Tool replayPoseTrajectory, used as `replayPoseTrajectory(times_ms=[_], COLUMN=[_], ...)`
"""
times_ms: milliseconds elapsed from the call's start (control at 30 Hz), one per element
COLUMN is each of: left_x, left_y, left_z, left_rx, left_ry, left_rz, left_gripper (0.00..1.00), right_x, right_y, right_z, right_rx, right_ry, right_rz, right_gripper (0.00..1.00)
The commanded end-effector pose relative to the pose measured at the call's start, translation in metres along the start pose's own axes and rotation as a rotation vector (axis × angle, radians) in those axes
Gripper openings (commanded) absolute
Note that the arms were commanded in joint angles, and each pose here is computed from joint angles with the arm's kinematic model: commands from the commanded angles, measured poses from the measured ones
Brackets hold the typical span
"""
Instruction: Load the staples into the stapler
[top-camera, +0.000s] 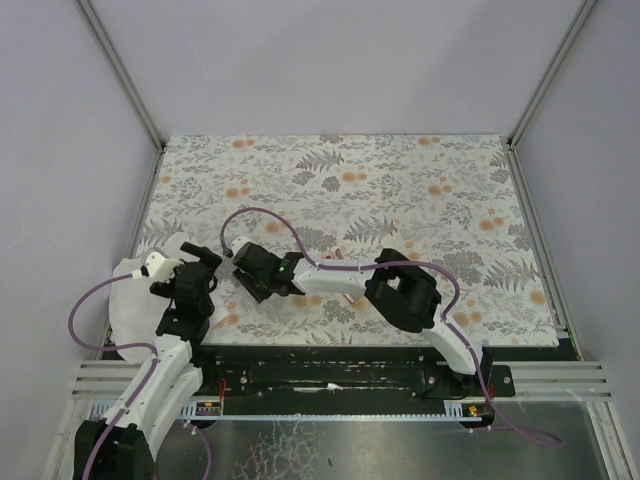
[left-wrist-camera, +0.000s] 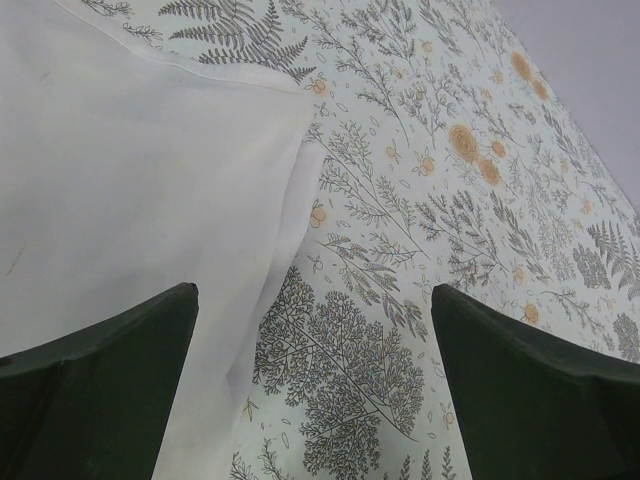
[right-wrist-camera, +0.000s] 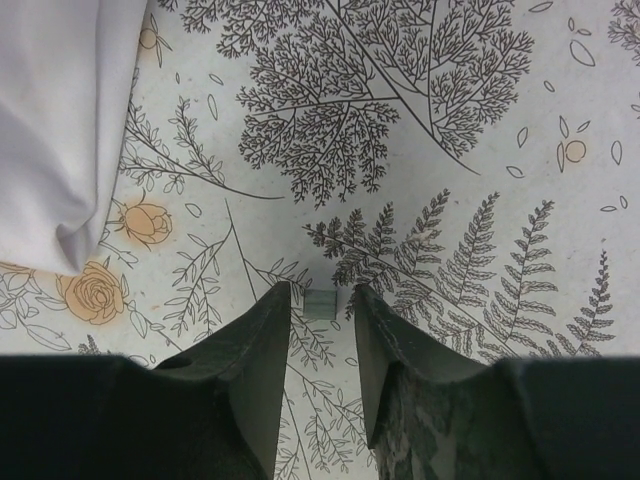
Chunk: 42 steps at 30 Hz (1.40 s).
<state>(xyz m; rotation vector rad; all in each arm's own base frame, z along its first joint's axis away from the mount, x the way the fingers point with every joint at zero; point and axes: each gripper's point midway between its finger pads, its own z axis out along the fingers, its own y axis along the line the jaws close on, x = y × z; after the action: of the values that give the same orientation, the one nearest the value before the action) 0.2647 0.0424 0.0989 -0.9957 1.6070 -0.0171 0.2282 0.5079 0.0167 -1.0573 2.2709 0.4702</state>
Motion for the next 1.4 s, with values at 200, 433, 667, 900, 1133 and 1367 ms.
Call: replayPoseTrajectory(times_ms=[200, 433, 667, 900, 1133, 1367], left_x=[-0.014, -0.015, -0.014, -0.003, 0.026, 0.061], left_y=[-0.008, -0.008, -0.01, -0.03, -0.076, -0.123], left_z=[0.001, 0.001, 0.001, -0.002, -0.018, -0.048], left_rx=[0.007, 0.007, 0.019, 0.141, 0.445, 0.74], left_ry=[-0.039, -0.04, -0.034, 0.021, 0.147, 0.305], left_rz=[-0.031, -0.03, -0.023, 0.022, 0.104, 0.168], left_gripper=[1.0, 1.0, 1.0, 1.0, 0.95, 0.9], right_x=[-0.004, 0.002, -0.013, -0.049, -0.014, 0.045], right_y=[0.001, 0.003, 0.003, -0.009, -0.079, -0.161], right_z=[0.003, 0.005, -0.01, -0.078, -0.145, -0.175], right_rx=[0.054, 0.068, 0.072, 0.036, 0.07, 0.128], right_ry=[-0.012, -0.004, -0.068, -0.212, -0.244, -0.215], right_rz=[-0.034, -0.062, -0.052, -0.066, -0.043, 0.072], right_gripper=[0.32, 0.28, 0.19, 0.18, 0.19, 0.19])
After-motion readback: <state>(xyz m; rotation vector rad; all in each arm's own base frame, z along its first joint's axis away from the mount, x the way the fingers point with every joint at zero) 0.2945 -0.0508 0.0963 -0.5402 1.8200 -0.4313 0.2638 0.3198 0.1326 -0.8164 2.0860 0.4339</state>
